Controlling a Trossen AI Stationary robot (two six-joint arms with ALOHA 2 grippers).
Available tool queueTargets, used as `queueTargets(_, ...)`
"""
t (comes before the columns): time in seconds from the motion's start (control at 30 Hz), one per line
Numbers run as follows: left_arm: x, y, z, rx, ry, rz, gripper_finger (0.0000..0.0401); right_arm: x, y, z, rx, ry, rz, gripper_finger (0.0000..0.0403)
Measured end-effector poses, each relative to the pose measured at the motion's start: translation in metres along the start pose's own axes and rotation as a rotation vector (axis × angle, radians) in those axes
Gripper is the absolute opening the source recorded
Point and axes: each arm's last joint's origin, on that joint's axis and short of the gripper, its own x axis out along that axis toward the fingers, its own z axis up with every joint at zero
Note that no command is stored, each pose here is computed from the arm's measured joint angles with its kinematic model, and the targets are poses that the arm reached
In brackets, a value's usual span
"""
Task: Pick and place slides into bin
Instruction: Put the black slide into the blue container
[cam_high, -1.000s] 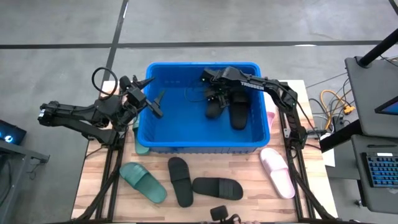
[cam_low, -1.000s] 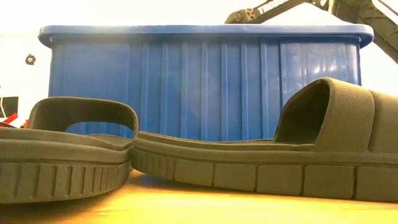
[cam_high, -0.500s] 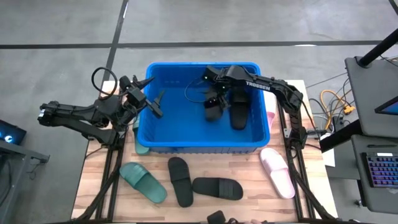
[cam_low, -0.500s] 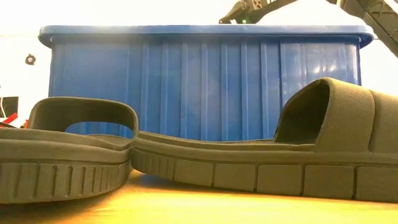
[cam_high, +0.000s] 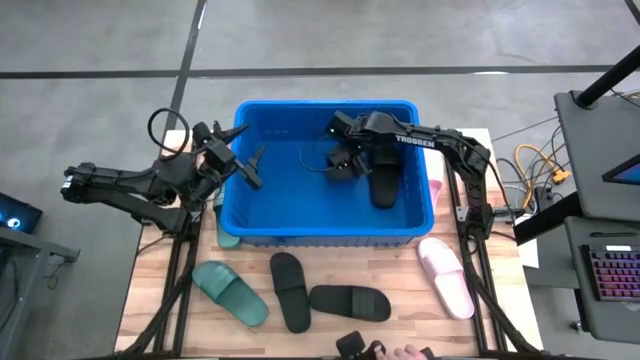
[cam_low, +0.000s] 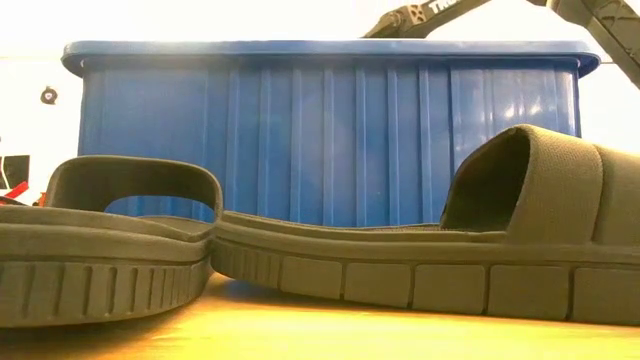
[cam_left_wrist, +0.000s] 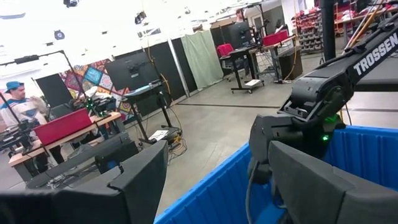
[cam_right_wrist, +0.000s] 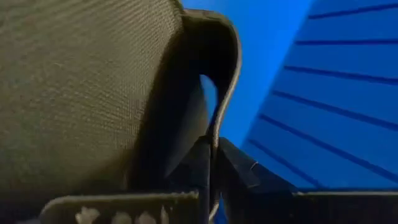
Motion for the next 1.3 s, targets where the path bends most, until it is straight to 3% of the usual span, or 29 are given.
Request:
queueTargets(0.53,0.000,0.000,0.000,0.000,0.000,-0.001,0.0263,-0.041,-0.012,-0.009,0.029,-0.026,-0.180,0.0009)
queueTargets(0.63,0.000,0.000,0.000,0.000,0.000,-0.001,0.0263,-0.036,-0.010,-0.010,0.051,-0.055,-0.167,0.0009)
queueTargets(0.9,0.000,0.000,0.000,0.000,0.000,0.000,0.0263,0.001,0.011,-0.015,-0.048,-0.026,-0.149,0.0009)
queueTargets(1.07,0.000,0.000,0.000,0.000,0.000,0.000,0.0263,0.012,0.020,-0.019,-0.069,-0.001,-0.187,0.0009)
queueTargets(1.3,0.000,0.000,0.000,-0.001,0.000,0.000,0.0263,0.021,0.031,-0.024,-0.083,0.016,-0.142,0.0010)
